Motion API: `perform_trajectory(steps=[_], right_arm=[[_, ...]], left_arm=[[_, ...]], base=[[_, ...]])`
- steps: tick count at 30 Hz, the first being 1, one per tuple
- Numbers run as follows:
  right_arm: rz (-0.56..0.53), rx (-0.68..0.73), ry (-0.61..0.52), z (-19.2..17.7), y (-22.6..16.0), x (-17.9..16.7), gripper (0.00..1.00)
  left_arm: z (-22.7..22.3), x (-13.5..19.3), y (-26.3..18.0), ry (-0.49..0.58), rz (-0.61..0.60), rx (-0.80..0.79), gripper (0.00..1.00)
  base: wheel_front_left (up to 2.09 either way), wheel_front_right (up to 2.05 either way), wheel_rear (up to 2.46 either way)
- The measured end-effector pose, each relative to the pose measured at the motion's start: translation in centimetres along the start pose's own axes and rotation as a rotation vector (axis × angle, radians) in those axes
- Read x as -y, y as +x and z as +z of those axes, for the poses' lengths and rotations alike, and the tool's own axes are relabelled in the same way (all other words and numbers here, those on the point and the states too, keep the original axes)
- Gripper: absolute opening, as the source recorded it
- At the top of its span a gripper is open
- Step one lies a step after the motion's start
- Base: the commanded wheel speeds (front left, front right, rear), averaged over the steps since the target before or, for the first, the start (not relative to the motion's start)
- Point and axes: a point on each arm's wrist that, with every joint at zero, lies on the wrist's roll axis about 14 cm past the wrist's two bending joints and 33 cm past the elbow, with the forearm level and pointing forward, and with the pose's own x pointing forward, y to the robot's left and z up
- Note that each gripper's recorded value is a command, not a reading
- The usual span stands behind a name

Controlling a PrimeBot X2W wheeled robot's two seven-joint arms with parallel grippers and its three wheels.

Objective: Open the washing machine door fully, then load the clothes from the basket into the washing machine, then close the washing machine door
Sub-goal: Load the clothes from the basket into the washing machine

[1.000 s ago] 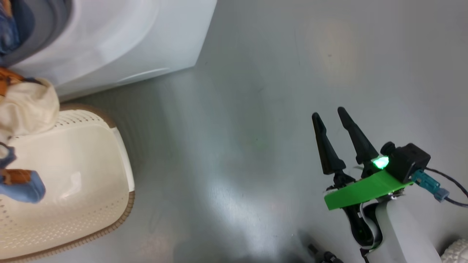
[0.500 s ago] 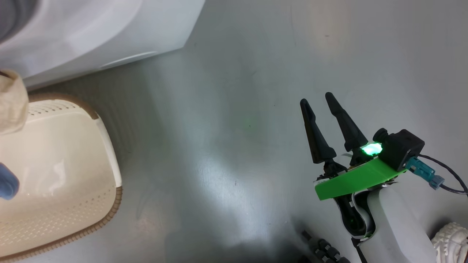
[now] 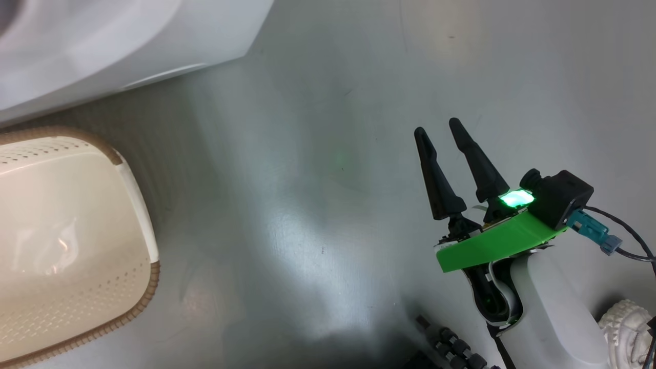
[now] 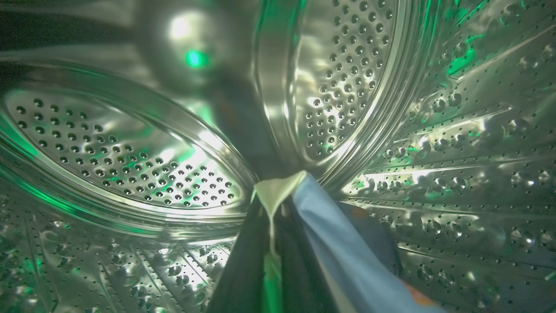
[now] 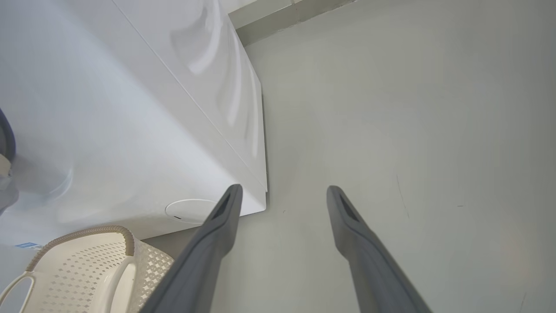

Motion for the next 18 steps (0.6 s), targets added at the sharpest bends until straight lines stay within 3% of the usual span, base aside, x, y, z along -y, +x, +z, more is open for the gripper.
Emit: perform_trajectory(steps=[12, 16, 17, 18], right_arm=[[-0.003, 0.000, 0.011, 0.0, -0.1, 0.0, 1.00], [0.003, 0.004, 0.015, 0.2, -0.1, -0.2, 1.00], [0.004, 0.006, 0.016, 0.3, -0.1, -0.3, 1.00], [0.006, 0.007, 0.017, 0.3, -0.1, -0.4, 1.00]], left_arm=[[5.5, -0.6, 0.4, 0.044, 0.031, 0.196, 0.00], [4.5, -1.0, -0.1, 0.008, 0.050, 0.159, 0.02], [3.8, -0.9, -0.4, 0.002, 0.049, 0.137, 0.43], [3.0, -0.8, -0.6, -0.004, 0.048, 0.107, 0.77]], base=[[0.00, 0.00, 0.00], [0.00, 0.00, 0.00], [0.00, 0.00, 0.00], [0.00, 0.00, 0.00]])
